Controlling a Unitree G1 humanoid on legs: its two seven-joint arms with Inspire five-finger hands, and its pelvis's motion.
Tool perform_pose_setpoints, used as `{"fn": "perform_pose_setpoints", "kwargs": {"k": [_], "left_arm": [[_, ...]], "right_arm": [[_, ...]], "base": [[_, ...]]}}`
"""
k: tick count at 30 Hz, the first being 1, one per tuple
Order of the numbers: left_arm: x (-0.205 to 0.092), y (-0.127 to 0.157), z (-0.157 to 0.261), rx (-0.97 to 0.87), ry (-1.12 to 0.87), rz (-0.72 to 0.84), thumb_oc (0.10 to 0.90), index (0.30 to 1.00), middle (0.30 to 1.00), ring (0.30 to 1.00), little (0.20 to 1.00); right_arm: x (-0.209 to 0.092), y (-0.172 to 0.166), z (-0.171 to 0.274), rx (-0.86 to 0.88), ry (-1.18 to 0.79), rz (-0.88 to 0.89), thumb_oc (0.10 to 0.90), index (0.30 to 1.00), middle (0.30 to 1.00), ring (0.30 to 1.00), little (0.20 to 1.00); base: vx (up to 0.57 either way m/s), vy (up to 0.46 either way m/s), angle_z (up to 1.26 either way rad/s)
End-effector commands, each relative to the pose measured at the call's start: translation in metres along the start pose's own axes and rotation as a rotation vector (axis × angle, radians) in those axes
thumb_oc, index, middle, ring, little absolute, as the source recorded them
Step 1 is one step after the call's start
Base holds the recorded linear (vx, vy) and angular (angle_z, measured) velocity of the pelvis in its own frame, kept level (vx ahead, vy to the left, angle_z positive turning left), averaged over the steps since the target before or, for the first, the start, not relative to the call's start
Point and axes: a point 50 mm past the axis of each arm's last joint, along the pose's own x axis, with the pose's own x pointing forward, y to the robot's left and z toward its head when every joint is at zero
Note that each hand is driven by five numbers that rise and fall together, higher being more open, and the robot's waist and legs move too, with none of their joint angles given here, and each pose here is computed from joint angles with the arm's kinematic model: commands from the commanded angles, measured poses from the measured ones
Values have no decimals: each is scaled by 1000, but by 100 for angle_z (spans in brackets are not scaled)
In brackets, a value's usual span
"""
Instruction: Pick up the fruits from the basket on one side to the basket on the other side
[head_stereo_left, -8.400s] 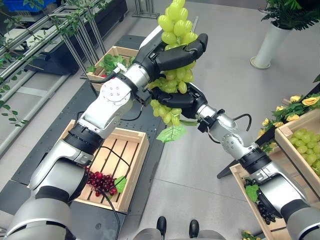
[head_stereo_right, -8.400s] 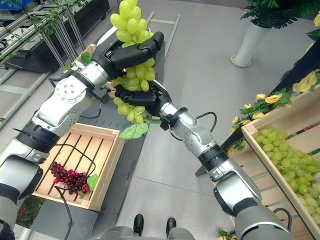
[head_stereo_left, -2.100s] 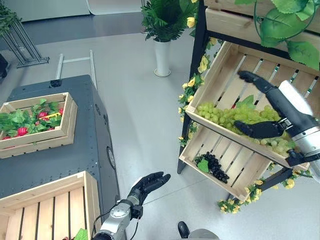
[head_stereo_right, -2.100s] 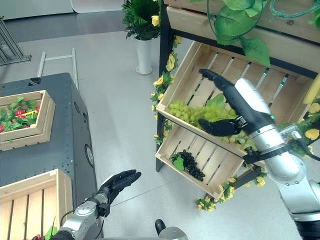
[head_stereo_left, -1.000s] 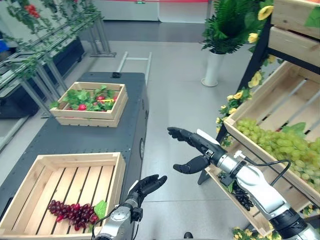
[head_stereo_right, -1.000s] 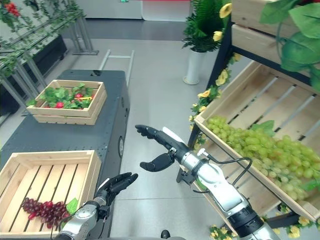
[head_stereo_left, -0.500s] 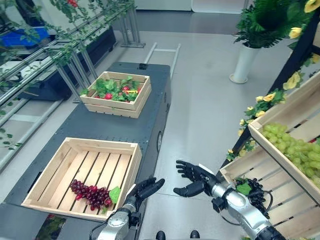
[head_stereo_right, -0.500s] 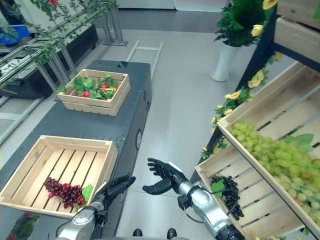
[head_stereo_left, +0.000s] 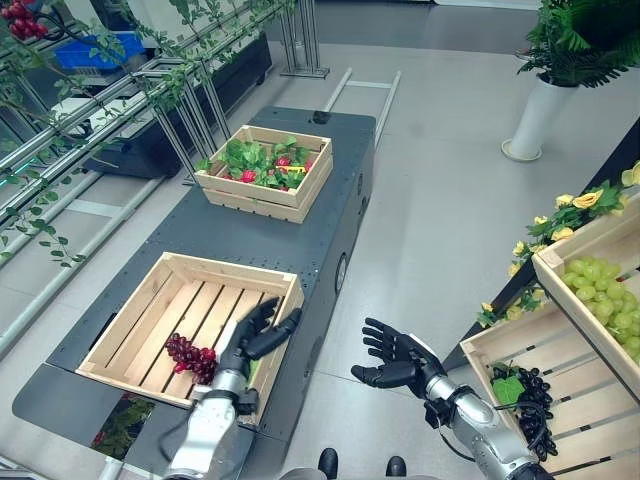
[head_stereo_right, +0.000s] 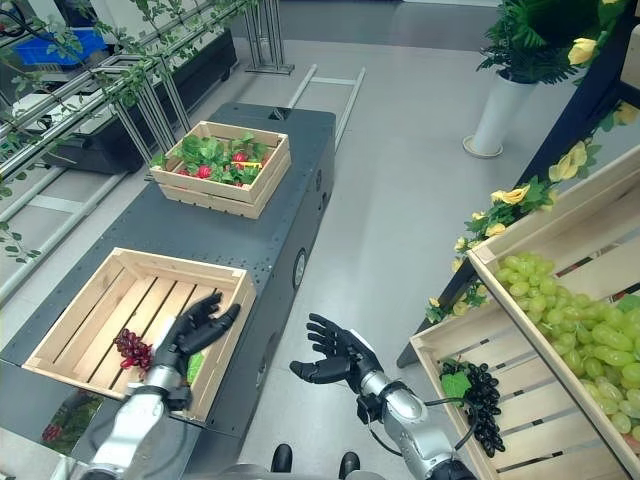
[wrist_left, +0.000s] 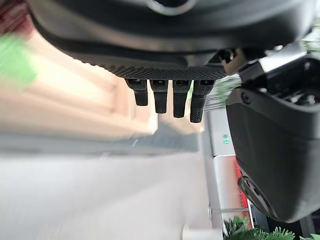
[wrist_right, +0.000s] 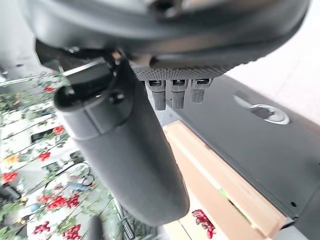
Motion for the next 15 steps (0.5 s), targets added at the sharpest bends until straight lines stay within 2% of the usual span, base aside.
{"fn": "perform_pose_setpoints", "kwargs": {"k": [1, 4, 5, 6, 8, 9, 10, 11, 15], "left_arm": [[33, 57, 69, 279, -372, 225, 800, 900, 900, 900, 900], [33, 80, 68, 338, -355, 337, 800, 900, 900, 900, 900], [29, 101, 63, 403, -329, 471, 800, 900, 900, 900, 900], [29, 104, 61, 420, -322, 487, 800, 900, 900, 900, 900], [29, 126, 59, 624, -287, 596, 800, 900, 900, 900, 900], [28, 138, 61, 736, -267, 607, 800, 900, 900, 900, 900], [28, 138, 61, 737, -268, 607, 800, 900, 900, 900, 900], [26, 152, 62, 859, -227, 610, 800, 900, 900, 900, 900], [24, 168, 57, 1077, -125, 554, 800, 900, 900, 900, 900]], "right_arm": [[5, 12, 30, 35, -187, 62, 800, 900, 900, 900, 900], [1, 9, 25, 28, -166, 62, 800, 900, 900, 900, 900], [-1, 7, 21, 20, -142, 66, 800, 900, 900, 900, 900], [-1, 7, 21, 18, -137, 68, 800, 900, 900, 900, 900], [-3, 4, 19, -9, -109, 85, 800, 900, 900, 900, 900], [-4, 1, 19, -15, -107, 86, 800, 900, 900, 900, 900], [-4, 1, 19, -15, -107, 86, 800, 900, 900, 900, 900], [-5, -2, 20, -12, -107, 79, 800, 900, 900, 900, 900], [-7, -8, 22, 6, -106, 47, 800, 900, 900, 900, 900]], "base": [[45, 83, 11], [44, 81, 7], [41, 97, 3], [36, 114, 2], [31, 81, 0], [30, 50, -2], [45, 63, -1], [41, 62, 0], [57, 89, 1]]}}
